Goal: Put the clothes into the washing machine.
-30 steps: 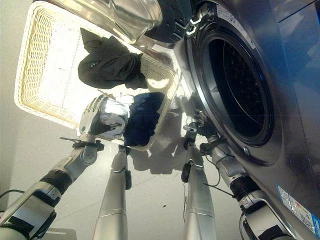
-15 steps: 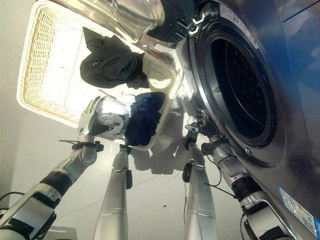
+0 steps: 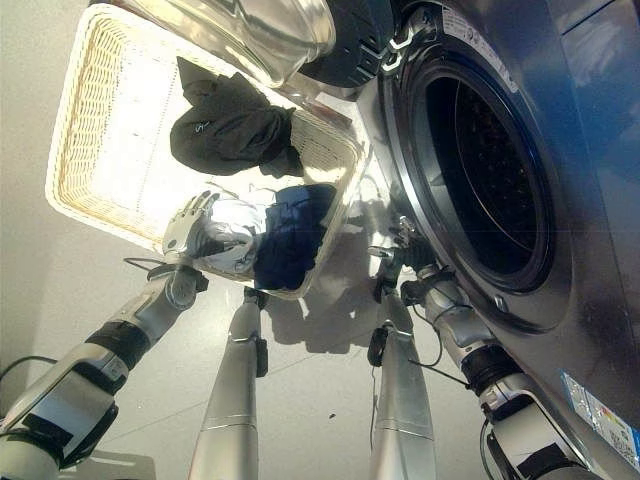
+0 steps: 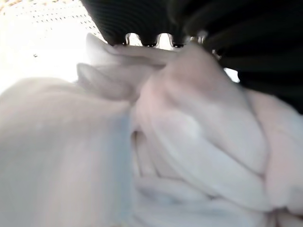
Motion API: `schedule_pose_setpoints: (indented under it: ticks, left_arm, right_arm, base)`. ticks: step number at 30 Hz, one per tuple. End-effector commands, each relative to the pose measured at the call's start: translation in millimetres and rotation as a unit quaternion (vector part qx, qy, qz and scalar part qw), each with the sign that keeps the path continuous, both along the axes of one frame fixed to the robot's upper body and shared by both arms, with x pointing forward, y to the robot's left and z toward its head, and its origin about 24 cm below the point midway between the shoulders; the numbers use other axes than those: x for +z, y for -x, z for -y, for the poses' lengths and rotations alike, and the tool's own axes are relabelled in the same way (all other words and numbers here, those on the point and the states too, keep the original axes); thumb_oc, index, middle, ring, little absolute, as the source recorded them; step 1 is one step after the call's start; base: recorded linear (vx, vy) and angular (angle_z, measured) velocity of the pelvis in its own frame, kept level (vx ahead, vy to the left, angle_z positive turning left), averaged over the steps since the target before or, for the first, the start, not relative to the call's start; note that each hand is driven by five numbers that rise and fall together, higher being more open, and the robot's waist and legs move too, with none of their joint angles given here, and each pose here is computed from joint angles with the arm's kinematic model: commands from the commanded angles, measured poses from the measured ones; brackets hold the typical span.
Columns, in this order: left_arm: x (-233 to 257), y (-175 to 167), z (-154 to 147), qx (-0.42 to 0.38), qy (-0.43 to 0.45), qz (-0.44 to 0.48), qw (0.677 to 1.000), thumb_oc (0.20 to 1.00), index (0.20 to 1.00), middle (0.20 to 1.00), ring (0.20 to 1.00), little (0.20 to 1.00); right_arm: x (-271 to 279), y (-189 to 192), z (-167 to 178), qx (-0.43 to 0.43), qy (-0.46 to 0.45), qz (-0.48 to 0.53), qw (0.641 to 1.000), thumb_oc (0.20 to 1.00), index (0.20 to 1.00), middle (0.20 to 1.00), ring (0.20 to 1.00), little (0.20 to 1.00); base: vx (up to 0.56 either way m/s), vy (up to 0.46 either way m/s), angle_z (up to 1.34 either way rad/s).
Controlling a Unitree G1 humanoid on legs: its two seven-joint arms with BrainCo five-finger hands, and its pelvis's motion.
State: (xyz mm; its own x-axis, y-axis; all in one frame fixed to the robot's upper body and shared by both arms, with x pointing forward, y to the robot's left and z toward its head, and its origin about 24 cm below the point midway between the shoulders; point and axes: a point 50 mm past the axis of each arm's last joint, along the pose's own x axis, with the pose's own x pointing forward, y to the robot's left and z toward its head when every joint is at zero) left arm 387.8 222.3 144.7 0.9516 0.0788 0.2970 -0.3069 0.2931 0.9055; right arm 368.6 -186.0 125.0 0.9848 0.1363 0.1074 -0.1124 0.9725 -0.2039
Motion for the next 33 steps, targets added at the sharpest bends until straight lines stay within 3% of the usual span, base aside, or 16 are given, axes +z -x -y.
schedule_pose_setpoints:
  ticks: [1, 2, 3, 4, 5, 27, 30, 31, 32, 33]
  left_arm:
    - [-50, 9, -34, 0.086, 0.013, -0.184, 0.979, 1.000, 1.000, 1.000, 1.000, 1.000]
    - [-50, 9, -34, 0.086, 0.013, -0.184, 0.979, 1.000, 1.000, 1.000, 1.000, 1.000]
    - [-51, 8, -35, 0.090, 0.018, -0.209, 0.974, 0.564, 0.564, 0.564, 0.564, 0.564]
    - [-51, 8, -35, 0.091, 0.023, -0.216, 0.972, 0.235, 0.235, 0.235, 0.235, 0.235]
    - [-51, 7, -35, 0.092, 0.025, -0.223, 0.970, 0.200, 0.200, 0.200, 0.200, 0.200]
    - [-57, 9, -37, 0.076, 0.080, -0.257, 0.960, 0.200, 0.200, 0.200, 0.200, 0.200]
    - [-52, 8, -37, 0.085, 0.106, -0.203, 0.970, 0.200, 0.200, 0.200, 0.200, 0.200]
    - [-45, 7, -36, 0.089, 0.154, -0.139, 0.974, 0.200, 0.200, 0.200, 0.200, 0.200]
    - [-36, 7, -36, 0.098, 0.200, -0.075, 0.972, 0.366, 0.366, 0.366, 0.366, 0.366]
    - [-36, 8, -37, 0.102, 0.204, -0.072, 0.971, 0.366, 0.366, 0.366, 0.366, 0.366]
  right_arm:
    - [10, 3, -1, 0.021, 0.001, 0.022, 1.000, 1.000, 1.000, 1.000, 1.000, 1.000]
    - [10, 3, -1, 0.021, 0.001, 0.022, 1.000, 1.000, 1.000, 1.000, 1.000, 1.000]
    - [10, 2, -4, 0.022, 0.002, 0.022, 1.000, 1.000, 1.000, 1.000, 1.000, 1.000]
    - [11, 2, -4, 0.023, 0.002, 0.023, 0.999, 1.000, 1.000, 1.000, 1.000, 1.000]
    - [11, 2, -5, 0.023, 0.002, 0.023, 0.999, 1.000, 1.000, 1.000, 1.000, 1.000]
    - [11, 1, -11, 0.027, 0.003, 0.023, 0.999, 1.000, 1.000, 1.000, 1.000, 1.000]
    - [11, 1, -11, 0.027, 0.003, 0.023, 0.999, 1.000, 1.000, 1.000, 1.000, 1.000]
    - [12, 1, -12, 0.026, 0.001, 0.023, 0.999, 1.000, 1.000, 1.000, 1.000, 1.000]
    - [11, 1, -11, 0.024, -0.002, 0.022, 0.999, 1.000, 1.000, 1.000, 1.000, 1.000]
    - [11, 1, -12, 0.024, -0.002, 0.022, 0.999, 1.000, 1.000, 1.000, 1.000, 1.000]
  base:
    - [0.00, 0.000, 0.00]
    - [0.00, 0.000, 0.00]
    - [0.00, 0.000, 0.00]
    - [0.00, 0.000, 0.00]
    - [0.00, 0.000, 0.00]
    - [0.00, -0.001, -0.01]
    - [0.00, 0.000, 0.00]
    - [0.00, 0.000, 0.00]
    - [0.00, 0.000, 0.00]
    - [0.00, -0.063, 0.00]
